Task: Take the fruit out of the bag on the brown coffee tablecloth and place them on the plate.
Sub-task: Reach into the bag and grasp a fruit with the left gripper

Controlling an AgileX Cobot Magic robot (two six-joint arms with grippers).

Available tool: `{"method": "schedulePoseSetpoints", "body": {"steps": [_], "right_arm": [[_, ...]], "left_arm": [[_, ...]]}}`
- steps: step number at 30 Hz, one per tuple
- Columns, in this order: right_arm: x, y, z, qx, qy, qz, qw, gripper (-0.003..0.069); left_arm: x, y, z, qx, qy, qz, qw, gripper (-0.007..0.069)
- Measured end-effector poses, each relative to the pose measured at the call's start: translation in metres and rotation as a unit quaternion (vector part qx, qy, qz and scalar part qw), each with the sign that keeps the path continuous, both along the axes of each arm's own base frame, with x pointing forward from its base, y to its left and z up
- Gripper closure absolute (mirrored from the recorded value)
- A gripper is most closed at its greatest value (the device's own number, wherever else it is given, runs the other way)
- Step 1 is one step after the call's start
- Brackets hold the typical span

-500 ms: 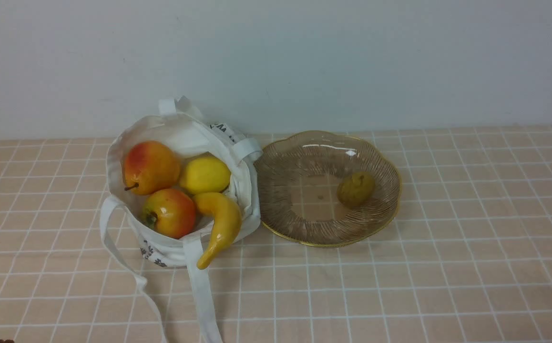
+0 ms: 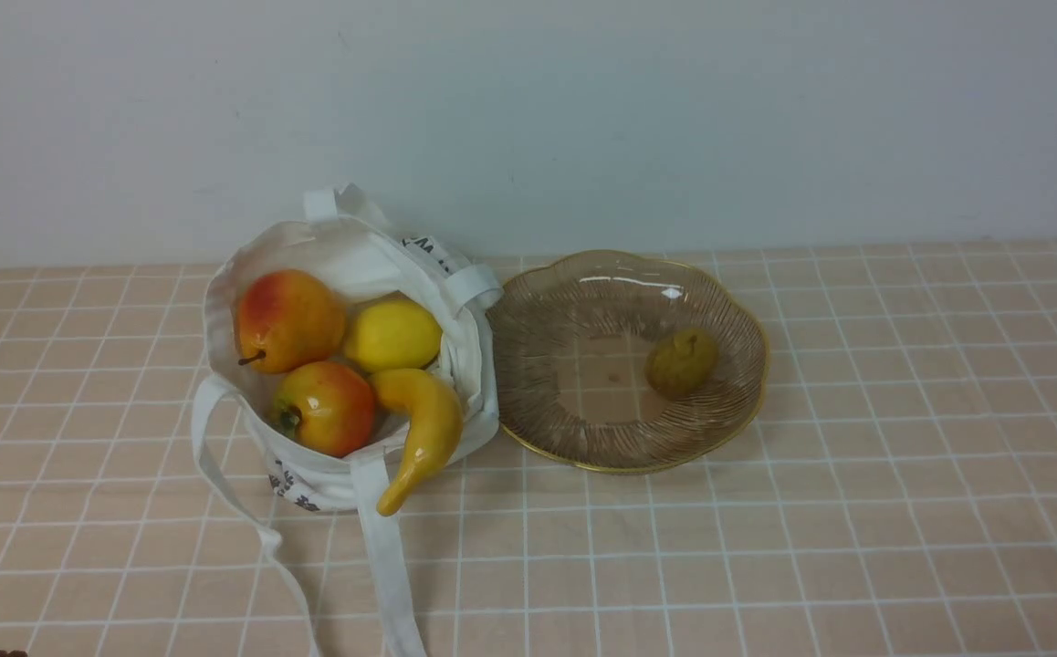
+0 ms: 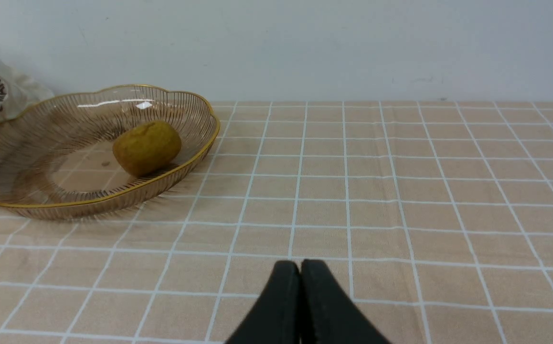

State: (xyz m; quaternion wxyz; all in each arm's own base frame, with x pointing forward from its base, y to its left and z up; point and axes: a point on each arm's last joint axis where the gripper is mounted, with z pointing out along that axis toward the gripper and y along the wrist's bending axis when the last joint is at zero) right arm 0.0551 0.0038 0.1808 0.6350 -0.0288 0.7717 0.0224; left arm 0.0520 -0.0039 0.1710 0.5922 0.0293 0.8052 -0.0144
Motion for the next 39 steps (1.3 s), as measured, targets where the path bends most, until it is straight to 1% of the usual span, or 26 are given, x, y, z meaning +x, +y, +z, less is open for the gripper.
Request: {"method": "schedulePoseSetpoints", "body": {"steps": [34, 36, 38, 39], "right_arm": [[0.0, 0.0, 0.0, 0.0, 0.0, 0.0, 1.0, 0.0673], [0.0, 0.0, 0.0, 0.0, 0.0, 0.0, 1.0, 0.0673], [0.0, 0.0, 0.0, 0.0, 0.0, 0.0, 1.0, 0.0673], [0.0, 0.0, 0.0, 0.0, 0.0, 0.0, 1.0, 0.0673]], "left_arm": [[0.0, -0.0002, 0.0, -0.005, 0.0, 0.0, 1.0, 0.0633], [-0.0001, -0.0024, 0.0002, -0.059, 0.003, 0.005, 0.998, 0.0633], [-0.0004, -0.0067, 0.0009, -0.161, 0.011, 0.011, 0.987, 0.0633], [-0.0006, -0.0097, 0.0012, -0.23, 0.018, 0.016, 0.973, 0.0633]]}}
